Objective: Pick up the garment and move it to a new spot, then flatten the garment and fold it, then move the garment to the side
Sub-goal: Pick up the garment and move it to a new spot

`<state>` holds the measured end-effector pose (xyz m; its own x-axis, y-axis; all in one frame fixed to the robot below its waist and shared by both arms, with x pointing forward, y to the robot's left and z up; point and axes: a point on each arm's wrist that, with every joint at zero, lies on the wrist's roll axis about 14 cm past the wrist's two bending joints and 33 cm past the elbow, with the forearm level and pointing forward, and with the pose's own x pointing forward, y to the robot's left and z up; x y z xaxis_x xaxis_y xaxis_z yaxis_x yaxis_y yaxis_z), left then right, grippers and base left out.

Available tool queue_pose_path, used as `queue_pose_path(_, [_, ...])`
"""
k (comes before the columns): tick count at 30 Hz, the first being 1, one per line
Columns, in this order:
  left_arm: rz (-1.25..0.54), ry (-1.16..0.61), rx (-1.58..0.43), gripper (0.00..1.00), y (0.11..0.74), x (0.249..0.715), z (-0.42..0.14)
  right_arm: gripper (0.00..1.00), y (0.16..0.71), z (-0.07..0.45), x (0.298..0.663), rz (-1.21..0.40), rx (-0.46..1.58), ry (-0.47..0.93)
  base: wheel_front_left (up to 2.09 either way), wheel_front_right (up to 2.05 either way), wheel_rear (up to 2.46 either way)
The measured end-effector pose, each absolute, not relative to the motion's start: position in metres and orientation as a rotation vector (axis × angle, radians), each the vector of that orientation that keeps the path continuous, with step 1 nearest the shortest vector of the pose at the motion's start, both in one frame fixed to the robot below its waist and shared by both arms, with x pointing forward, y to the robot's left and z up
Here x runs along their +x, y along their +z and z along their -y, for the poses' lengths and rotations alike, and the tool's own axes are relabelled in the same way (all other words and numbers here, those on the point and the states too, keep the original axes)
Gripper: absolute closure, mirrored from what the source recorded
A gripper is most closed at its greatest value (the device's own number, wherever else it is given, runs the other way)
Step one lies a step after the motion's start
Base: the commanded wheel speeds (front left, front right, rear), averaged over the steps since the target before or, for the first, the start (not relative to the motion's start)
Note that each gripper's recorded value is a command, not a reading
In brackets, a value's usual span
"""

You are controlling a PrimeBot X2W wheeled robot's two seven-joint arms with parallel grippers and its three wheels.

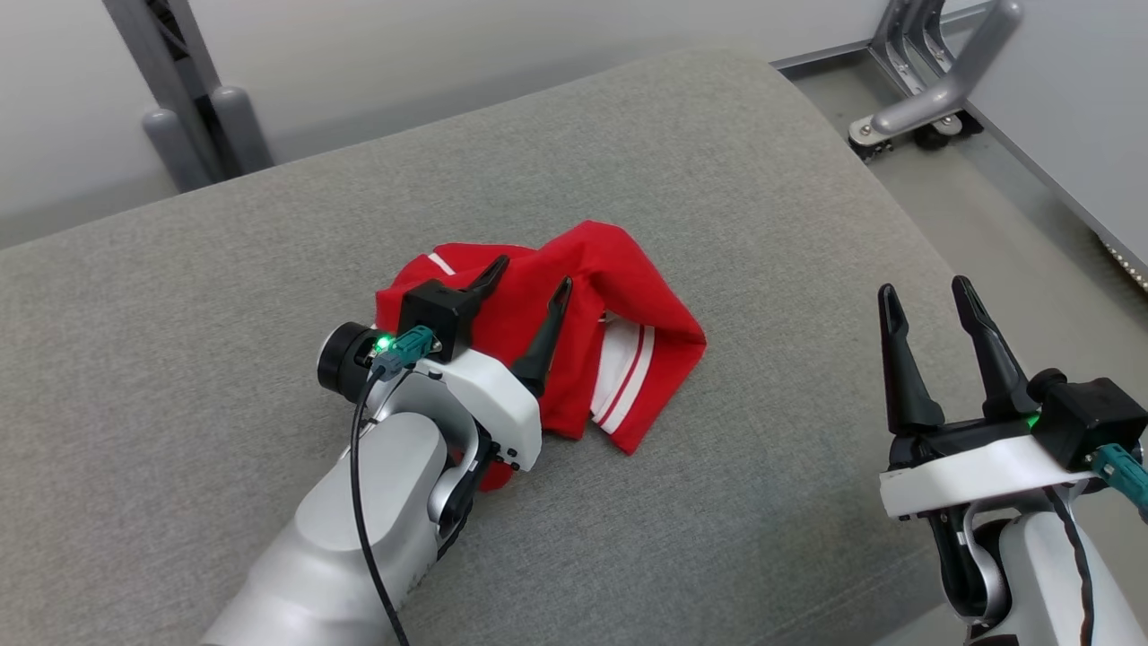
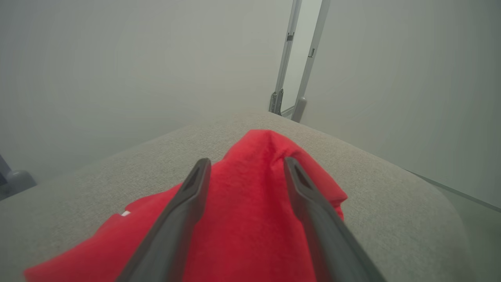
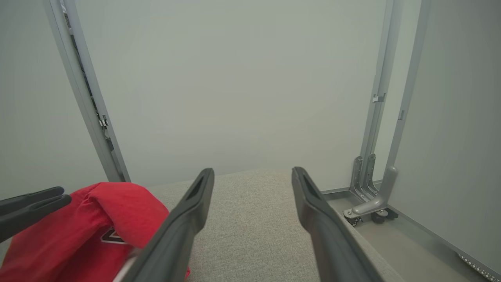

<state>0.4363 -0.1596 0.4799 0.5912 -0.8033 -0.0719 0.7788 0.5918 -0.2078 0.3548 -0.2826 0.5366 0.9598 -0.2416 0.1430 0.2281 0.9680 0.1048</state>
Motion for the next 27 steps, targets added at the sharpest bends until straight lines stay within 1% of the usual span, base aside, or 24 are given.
queue_pose_path(5, [-0.132,-0.879,-0.171,0.0,0.492,0.443,0.145,0.0,0.538,0.275,0.361,0.164,0.09,-0.211,0.0,0.0,0.0])
queue_pose_path(8, [-0.108,-0.829,-0.159,0.0,0.499,0.448,0.128,0.0,0.54,0.265,0.368,0.171,0.084,-0.181,0.0,0.0,0.0])
queue_pose_path(12, [-0.101,-0.782,-0.133,0.0,0.498,0.443,0.104,0.0,0.544,0.252,0.376,0.184,0.082,-0.14,0.0,0.0,0.0])
queue_pose_path(15, [-0.039,-0.716,-0.126,0.0,0.516,0.448,0.082,0.0,0.549,0.238,0.381,0.2,0.089,-0.097,0.0,0.0,0.0])
queue_pose_path(20, [0.037,-0.534,-0.16,0.0,0.535,0.455,0.023,0.0,0.556,0.208,0.388,0.219,0.087,-0.007,0.0,0.0,0.0])
queue_pose_path(27, [0.115,-0.294,-0.16,0.0,0.544,0.441,-0.066,0.0,0.553,0.169,0.39,0.211,0.081,0.101,0.0,0.0,0.0])
